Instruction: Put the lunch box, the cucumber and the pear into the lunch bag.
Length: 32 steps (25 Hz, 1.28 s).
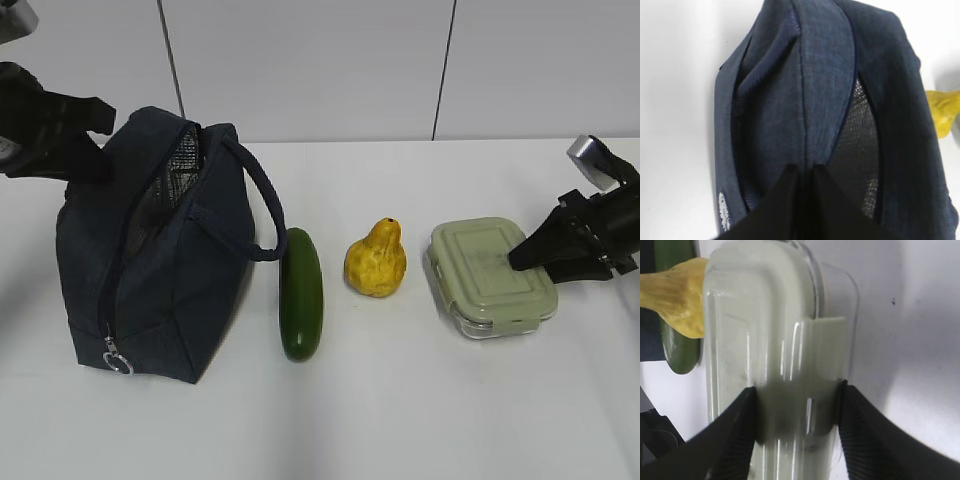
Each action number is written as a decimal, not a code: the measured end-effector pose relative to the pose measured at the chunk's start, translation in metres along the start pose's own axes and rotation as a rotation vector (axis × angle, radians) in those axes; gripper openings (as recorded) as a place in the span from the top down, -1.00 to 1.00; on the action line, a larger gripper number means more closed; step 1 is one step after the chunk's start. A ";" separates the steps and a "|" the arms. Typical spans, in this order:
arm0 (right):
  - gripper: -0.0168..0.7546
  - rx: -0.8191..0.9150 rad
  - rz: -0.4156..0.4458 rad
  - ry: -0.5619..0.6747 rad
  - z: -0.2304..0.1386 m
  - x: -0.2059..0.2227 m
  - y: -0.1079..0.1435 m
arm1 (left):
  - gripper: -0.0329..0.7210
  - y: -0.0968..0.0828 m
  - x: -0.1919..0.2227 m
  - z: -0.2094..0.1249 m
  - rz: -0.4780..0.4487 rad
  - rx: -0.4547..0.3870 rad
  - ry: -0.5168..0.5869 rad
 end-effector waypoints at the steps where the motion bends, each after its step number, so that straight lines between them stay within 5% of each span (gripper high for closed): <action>1: -0.03 0.000 -0.002 -0.001 0.000 0.000 0.000 | 0.90 -0.001 0.000 0.000 -0.001 0.003 0.000; 16: -0.03 -0.059 -0.056 -0.061 0.019 -0.022 0.016 | 0.90 -0.018 0.002 -0.005 -0.054 0.016 0.008; 32: -0.03 -0.101 -0.078 -0.205 0.052 -0.063 0.062 | 0.90 -0.025 0.002 -0.006 -0.090 -0.025 0.011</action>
Point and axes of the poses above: a point on each arm's last joint axis where the gripper is mounted, x pointing out along that axis toward the gripper, y along the wrist's bending axis when the last joint is at zero, z = x × y, the point moved 9 cm from there along x, pointing out along that axis toward the gripper, and after that the axes turned 15 degrees about -x, right-handed, at the moved point
